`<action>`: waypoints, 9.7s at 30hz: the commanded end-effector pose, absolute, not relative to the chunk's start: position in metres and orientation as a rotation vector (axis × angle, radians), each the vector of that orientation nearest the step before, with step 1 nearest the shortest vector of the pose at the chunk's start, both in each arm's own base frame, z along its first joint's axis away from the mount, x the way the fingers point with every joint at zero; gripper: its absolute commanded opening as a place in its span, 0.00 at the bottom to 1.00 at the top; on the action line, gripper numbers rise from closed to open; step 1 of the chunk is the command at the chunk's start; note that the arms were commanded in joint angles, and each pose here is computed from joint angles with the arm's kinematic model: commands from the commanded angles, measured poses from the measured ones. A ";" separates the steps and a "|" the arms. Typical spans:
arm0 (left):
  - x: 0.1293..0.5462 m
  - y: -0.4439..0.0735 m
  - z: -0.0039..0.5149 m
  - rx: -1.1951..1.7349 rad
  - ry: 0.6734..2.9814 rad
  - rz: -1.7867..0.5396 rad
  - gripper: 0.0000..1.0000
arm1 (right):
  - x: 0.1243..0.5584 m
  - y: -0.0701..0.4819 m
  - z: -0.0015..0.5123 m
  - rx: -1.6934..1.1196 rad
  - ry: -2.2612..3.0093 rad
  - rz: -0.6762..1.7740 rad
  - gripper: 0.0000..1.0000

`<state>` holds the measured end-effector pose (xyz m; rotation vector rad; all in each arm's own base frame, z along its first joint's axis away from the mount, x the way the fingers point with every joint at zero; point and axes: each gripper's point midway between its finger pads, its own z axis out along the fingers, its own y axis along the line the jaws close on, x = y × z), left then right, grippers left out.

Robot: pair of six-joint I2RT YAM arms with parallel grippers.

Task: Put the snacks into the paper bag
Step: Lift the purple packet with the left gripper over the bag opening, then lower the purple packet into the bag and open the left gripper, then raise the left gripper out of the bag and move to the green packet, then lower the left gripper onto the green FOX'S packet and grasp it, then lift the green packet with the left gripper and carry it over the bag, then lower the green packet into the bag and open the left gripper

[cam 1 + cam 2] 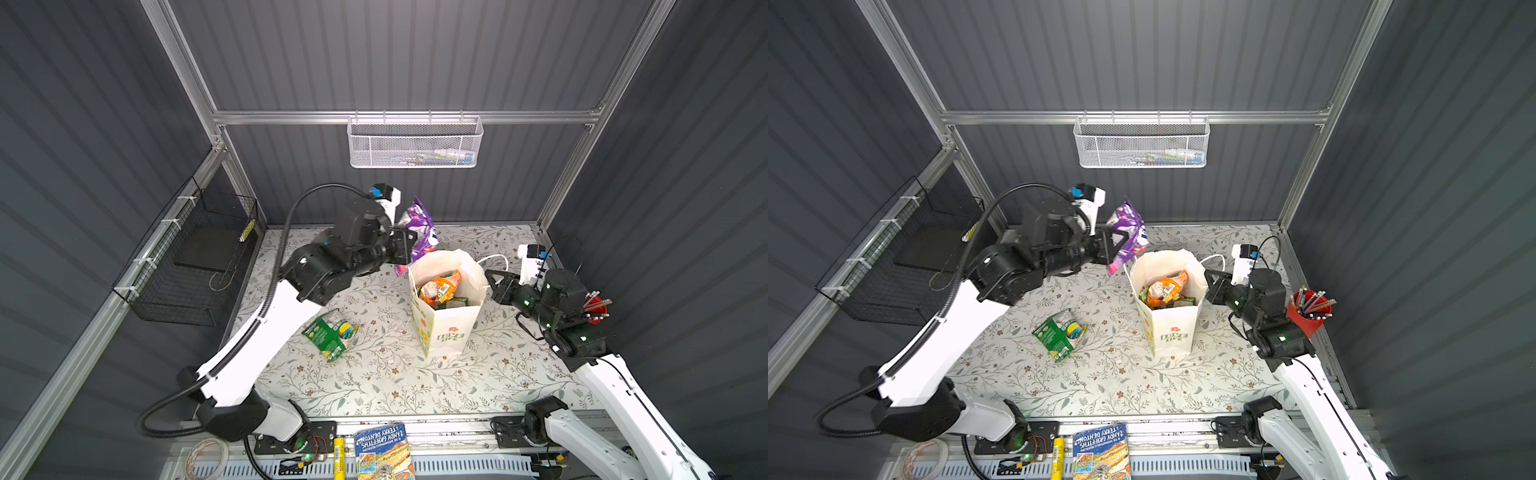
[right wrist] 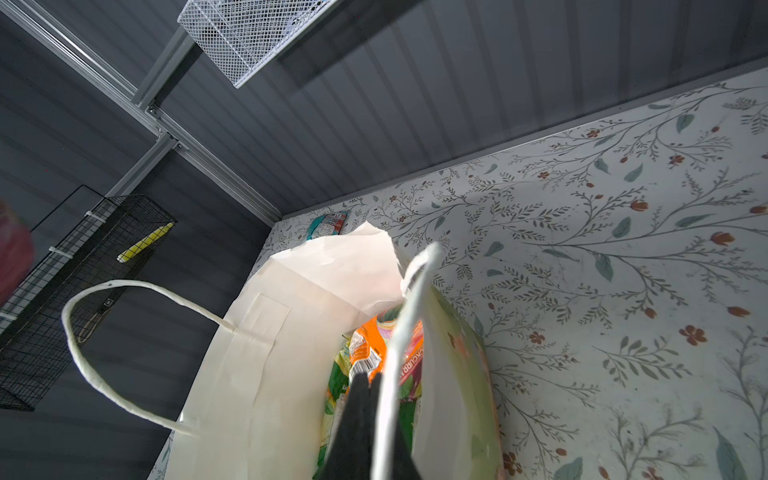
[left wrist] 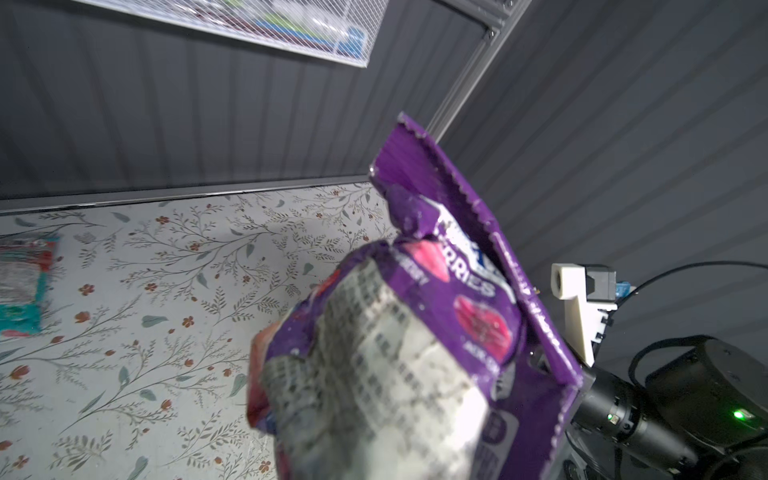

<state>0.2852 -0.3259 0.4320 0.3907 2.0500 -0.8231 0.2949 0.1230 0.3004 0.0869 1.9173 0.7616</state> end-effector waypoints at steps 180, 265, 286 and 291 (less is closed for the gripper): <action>0.288 -0.104 0.040 -0.614 2.735 -0.517 0.38 | 0.284 0.114 0.311 0.074 1.875 0.722 0.00; 0.268 -0.414 0.337 0.987 2.122 -0.303 0.08 | 0.284 0.115 0.310 0.068 1.880 0.722 0.00; 0.310 -0.414 0.251 1.166 2.147 0.168 0.11 | 0.284 0.115 0.309 0.069 1.882 0.723 0.00; 0.311 -0.414 0.225 1.213 2.189 0.208 0.11 | 0.284 0.114 0.310 0.069 1.880 0.720 0.00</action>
